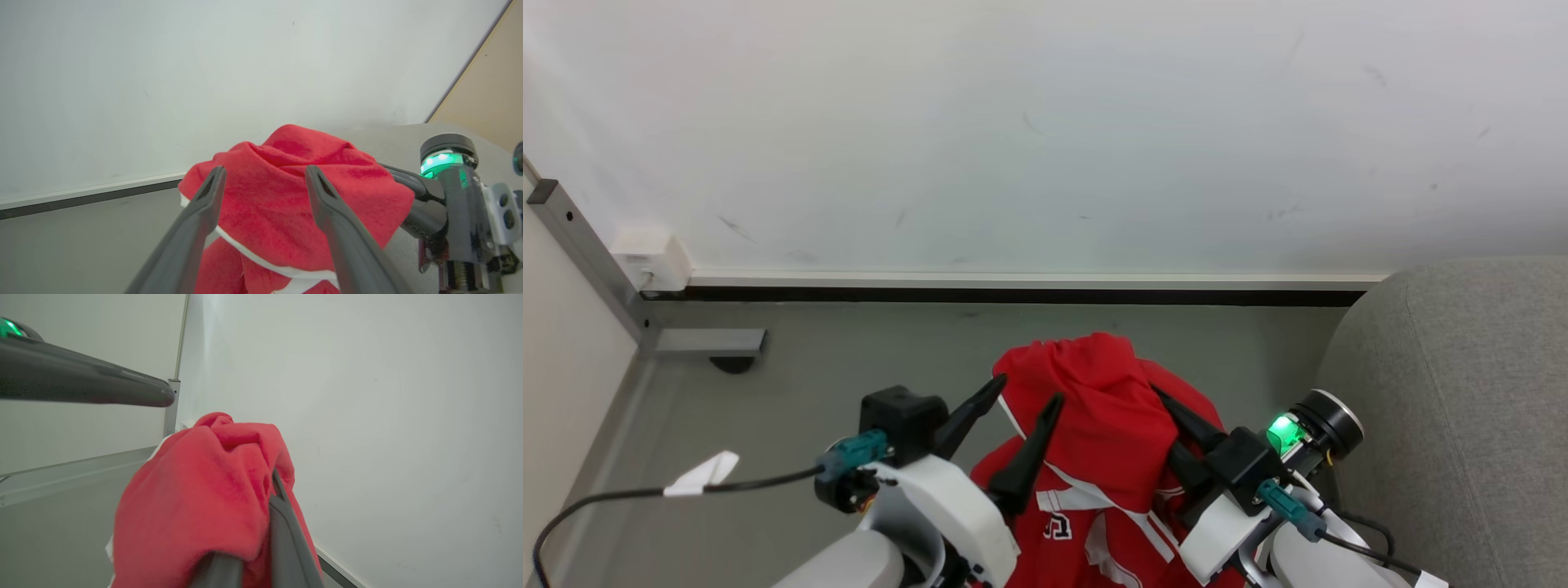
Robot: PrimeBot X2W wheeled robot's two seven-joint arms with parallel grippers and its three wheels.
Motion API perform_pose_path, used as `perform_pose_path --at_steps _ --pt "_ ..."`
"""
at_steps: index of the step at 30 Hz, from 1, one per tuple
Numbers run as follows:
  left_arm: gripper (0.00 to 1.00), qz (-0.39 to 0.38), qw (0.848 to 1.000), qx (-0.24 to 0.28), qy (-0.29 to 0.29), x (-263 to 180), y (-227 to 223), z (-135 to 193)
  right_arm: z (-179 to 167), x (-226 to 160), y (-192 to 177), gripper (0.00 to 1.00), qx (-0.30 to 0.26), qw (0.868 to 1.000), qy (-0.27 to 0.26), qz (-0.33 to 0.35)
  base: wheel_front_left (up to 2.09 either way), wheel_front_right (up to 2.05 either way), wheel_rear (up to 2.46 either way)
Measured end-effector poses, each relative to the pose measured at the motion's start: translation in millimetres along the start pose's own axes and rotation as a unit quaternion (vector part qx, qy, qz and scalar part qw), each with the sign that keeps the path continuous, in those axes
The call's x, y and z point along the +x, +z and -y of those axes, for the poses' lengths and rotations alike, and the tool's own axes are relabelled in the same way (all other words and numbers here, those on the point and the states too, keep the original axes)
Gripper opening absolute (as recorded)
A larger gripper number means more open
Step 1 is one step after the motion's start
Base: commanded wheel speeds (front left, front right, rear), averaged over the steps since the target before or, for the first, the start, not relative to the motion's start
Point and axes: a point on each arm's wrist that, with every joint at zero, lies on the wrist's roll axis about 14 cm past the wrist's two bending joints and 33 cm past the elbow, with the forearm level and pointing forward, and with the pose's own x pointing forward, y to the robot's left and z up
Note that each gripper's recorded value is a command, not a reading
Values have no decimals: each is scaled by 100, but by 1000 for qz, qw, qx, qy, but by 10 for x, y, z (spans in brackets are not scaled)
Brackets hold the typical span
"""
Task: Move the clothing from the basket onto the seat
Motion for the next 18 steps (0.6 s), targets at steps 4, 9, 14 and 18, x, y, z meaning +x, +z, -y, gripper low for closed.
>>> perform_pose_path --at_steps 4,9,14,18 --pt "100 11 1000 27 8 -65 -21 -64 35 -7 9 0 1 1000 -6 0 0 0 0" --pt "100 11 999 43 12 -133 -112 -95 92 -19 37 0 1 1000 -16 4 0 0 0" --pt "100 9 999 43 10 -143 -179 -102 149 -31 52 0 3 1000 -25 6 0 0 0" --pt "100 13 999 41 9 -115 -184 -98 213 -47 79 0 2 999 -35 10 0 0 0"
